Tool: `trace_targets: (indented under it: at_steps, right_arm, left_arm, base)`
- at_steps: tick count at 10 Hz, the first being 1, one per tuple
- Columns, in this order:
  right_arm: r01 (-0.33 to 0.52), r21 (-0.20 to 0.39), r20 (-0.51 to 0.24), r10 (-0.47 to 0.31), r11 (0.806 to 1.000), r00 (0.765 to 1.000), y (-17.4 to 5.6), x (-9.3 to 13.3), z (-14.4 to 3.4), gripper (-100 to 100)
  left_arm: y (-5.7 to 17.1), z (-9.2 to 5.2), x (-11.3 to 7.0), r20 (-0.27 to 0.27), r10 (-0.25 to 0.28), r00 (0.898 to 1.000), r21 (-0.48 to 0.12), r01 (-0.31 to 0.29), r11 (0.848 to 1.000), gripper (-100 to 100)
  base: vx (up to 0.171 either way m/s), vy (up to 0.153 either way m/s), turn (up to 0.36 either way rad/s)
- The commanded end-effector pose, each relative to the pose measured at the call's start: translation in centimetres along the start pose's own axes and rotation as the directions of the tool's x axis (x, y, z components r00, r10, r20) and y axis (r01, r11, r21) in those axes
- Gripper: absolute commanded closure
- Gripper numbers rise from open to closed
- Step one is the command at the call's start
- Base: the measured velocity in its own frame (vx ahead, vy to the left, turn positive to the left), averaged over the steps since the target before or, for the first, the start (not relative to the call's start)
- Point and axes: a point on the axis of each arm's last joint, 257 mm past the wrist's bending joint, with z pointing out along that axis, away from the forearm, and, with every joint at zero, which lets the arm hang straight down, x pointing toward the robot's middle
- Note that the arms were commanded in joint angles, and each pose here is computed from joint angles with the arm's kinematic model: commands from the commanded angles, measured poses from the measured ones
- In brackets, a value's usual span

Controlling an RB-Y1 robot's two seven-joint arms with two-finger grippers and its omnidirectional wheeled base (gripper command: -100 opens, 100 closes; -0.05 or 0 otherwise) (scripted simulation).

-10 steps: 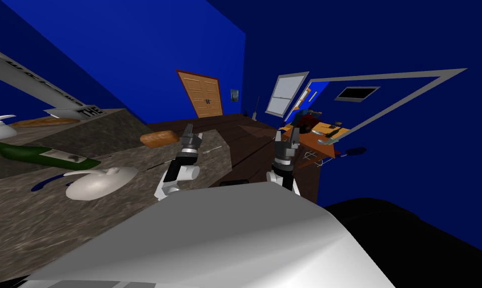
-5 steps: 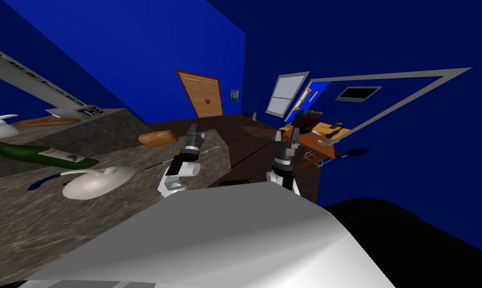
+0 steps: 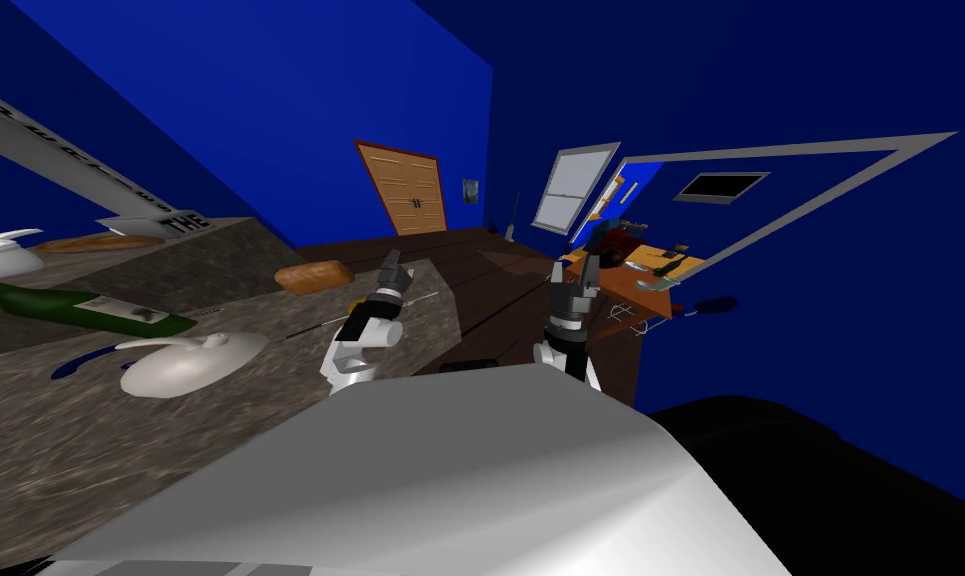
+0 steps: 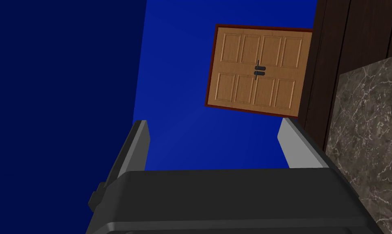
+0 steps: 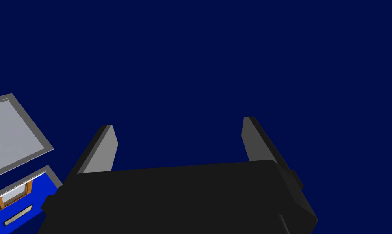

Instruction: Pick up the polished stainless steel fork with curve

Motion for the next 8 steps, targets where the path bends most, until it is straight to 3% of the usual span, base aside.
trace_targets:
  at_steps: [1,3,4,8]
  right_arm:
    - [0.0,0.0,0.0,0.0,1.0,1.0,0.0,0.0,0.0,0]
    - [0.0,0.0,0.0,0.0,1.0,1.0,0.0,0.0,0.0,0]
    - [0.0,0.0,0.0,0.0,1.0,1.0,0.0,0.0,0.0,0]
    - [0.0,0.0,0.0,0.0,1.0,1.0,0.0,0.0,0.0,0]
  left_arm:
    - [0.6,0.9,0.2,-0.007,-0.014,1.0,-0.031,0.013,0.999,-100]
    - [1.8,0.8,0.2,-0.005,-0.014,1.0,-0.078,0.013,0.997,-100]
    - [2.1,1.7,0.4,-0.011,-0.026,1.0,-0.098,0.025,0.995,-100]
    - [4.5,2.2,0.6,-0.013,-0.037,0.999,-0.195,0.033,0.98,-100]
  base:
    - [0.002,-0.036,0.029]
    - [0.011,-0.043,0.009]
    - [0.018,-0.056,0.031]
    - [0.015,-0.043,0.018]
